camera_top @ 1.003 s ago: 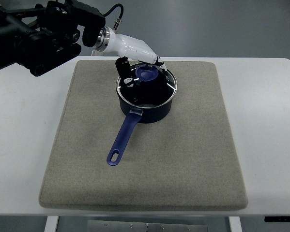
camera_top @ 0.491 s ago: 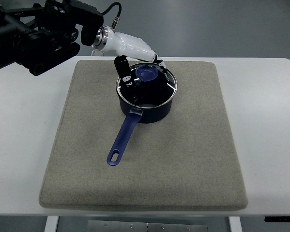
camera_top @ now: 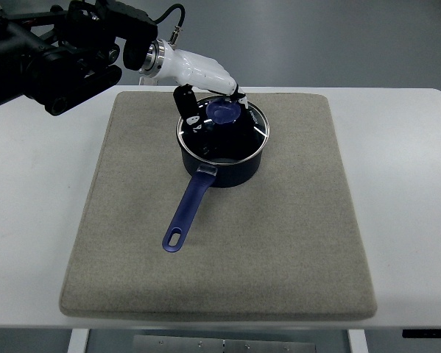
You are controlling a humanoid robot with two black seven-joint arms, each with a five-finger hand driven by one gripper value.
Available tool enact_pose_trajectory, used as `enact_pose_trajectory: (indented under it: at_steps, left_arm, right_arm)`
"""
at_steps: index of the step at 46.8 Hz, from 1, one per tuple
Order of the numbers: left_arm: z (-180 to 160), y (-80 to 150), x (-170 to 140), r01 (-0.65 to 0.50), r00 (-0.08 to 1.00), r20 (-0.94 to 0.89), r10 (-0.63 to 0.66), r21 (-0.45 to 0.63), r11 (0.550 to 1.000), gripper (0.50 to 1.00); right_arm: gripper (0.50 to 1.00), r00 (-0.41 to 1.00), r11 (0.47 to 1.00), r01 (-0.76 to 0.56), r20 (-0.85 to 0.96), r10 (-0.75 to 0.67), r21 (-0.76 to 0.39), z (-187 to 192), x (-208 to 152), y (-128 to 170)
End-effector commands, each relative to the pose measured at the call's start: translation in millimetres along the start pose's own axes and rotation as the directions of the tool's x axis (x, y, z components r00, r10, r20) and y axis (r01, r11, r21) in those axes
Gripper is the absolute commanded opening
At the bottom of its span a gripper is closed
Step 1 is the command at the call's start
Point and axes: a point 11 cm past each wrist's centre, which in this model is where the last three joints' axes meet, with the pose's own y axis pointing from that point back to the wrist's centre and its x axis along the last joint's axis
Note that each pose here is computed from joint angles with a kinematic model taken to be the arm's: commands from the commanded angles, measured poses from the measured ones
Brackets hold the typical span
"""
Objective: Open pot lid and place left with left hand
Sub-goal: 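Close the left hand fingers around the blue knob of the glass lid, then lift the glass lid up off the saucepan with the left hand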
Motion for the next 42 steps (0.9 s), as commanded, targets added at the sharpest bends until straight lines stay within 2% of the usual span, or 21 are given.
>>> enact_pose_trajectory:
  at_steps: [1, 5, 9, 12, 15, 17, 42]
  left_arm:
    - [-0.1, 0.1, 0.7, 0.000, 1.000, 0.004, 0.000, 0.002, 1.000, 0.701]
    - [0.0, 0.5, 2.2, -0.001, 1.000, 0.007, 0.001, 0.002, 1.000, 0.694]
    - [0.6, 0.8, 3.8, -0.002, 1.000, 0.011, 0.002, 0.002, 1.000, 0.639]
    - [0.6, 1.0, 4.7, -0.005, 1.000, 0.014, 0.004, 0.002, 1.000, 0.626]
    - [0.5, 1.2, 4.9, -0.003, 1.000, 0.020, 0.003, 0.004, 1.000, 0.561]
    - [0.5, 1.2, 5.2, -0.005, 1.000, 0.021, 0.005, 0.004, 1.000, 0.502]
    - [0.4, 2.1, 7.4, -0.002, 1.000, 0.030, 0.002, 0.008, 1.000, 0.500]
  right_arm:
    - [0.917, 1.000, 1.000, 0.000, 0.000, 0.000, 0.001, -0.2, -0.1, 0.0]
    - [0.917, 1.000, 1.000, 0.000, 0.000, 0.000, 0.000, 0.0, -0.1, 0.0]
    - [0.917, 1.000, 1.000, 0.000, -0.001, 0.000, 0.001, -0.1, -0.1, 0.0]
    - [0.917, 1.000, 1.000, 0.000, 0.000, 0.000, 0.000, 0.0, -0.1, 0.0]
    - [0.917, 1.000, 1.000, 0.000, 0.000, 0.000, 0.000, 0.0, -0.1, 0.0]
    - [0.917, 1.000, 1.000, 0.000, 0.000, 0.000, 0.001, -0.1, -0.1, 0.0]
    - [0.917, 1.000, 1.000, 0.000, 0.000, 0.000, 0.001, -0.2, -0.1, 0.0]
